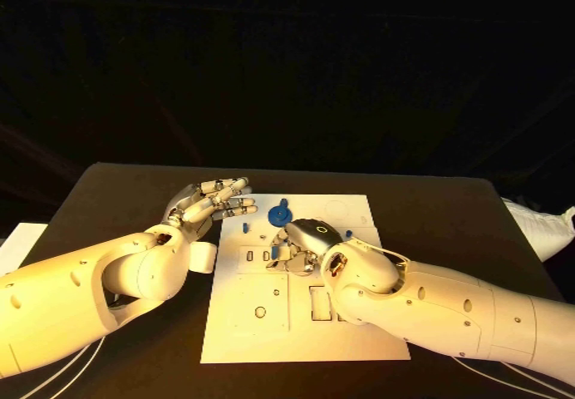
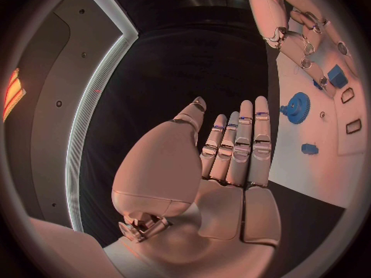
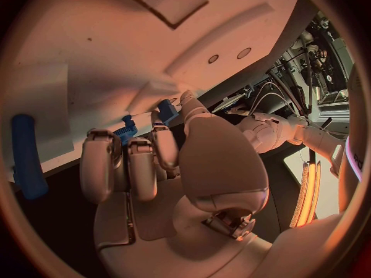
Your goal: Assemble the parts on the task board
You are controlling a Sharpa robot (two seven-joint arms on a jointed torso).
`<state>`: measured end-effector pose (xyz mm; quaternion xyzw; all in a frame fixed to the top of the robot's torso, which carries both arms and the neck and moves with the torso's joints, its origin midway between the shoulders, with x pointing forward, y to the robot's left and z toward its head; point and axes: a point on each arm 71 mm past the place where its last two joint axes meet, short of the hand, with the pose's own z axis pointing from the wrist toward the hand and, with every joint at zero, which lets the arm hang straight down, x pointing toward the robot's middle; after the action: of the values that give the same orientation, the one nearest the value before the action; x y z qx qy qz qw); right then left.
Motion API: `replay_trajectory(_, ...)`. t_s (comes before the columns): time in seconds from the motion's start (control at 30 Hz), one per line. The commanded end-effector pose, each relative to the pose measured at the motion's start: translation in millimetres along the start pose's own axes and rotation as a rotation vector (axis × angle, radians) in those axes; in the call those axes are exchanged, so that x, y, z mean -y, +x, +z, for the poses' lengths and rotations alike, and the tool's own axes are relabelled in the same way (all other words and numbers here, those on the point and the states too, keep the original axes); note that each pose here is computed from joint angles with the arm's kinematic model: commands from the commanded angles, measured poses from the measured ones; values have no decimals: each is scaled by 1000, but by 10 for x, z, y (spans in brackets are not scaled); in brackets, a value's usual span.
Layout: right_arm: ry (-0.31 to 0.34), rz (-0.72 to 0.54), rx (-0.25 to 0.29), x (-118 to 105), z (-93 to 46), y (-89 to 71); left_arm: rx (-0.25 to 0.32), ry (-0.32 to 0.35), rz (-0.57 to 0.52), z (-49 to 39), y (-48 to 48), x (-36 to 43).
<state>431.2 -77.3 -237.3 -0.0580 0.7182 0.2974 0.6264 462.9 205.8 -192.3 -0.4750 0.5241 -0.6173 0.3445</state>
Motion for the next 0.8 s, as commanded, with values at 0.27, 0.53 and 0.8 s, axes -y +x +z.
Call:
replay_trajectory(0.27, -169, 140, 208, -97, -168, -347, -75, -59, 97, 36, -14, -59)
replay_trajectory(0.53, -198, 258, 191, 89, -339, -717, -152, -230, 312, 40, -32, -196)
replay_trajectory(0.8, -82, 405, 180, 573, -513, -1122, -293, -514, 716, 108, -42, -220)
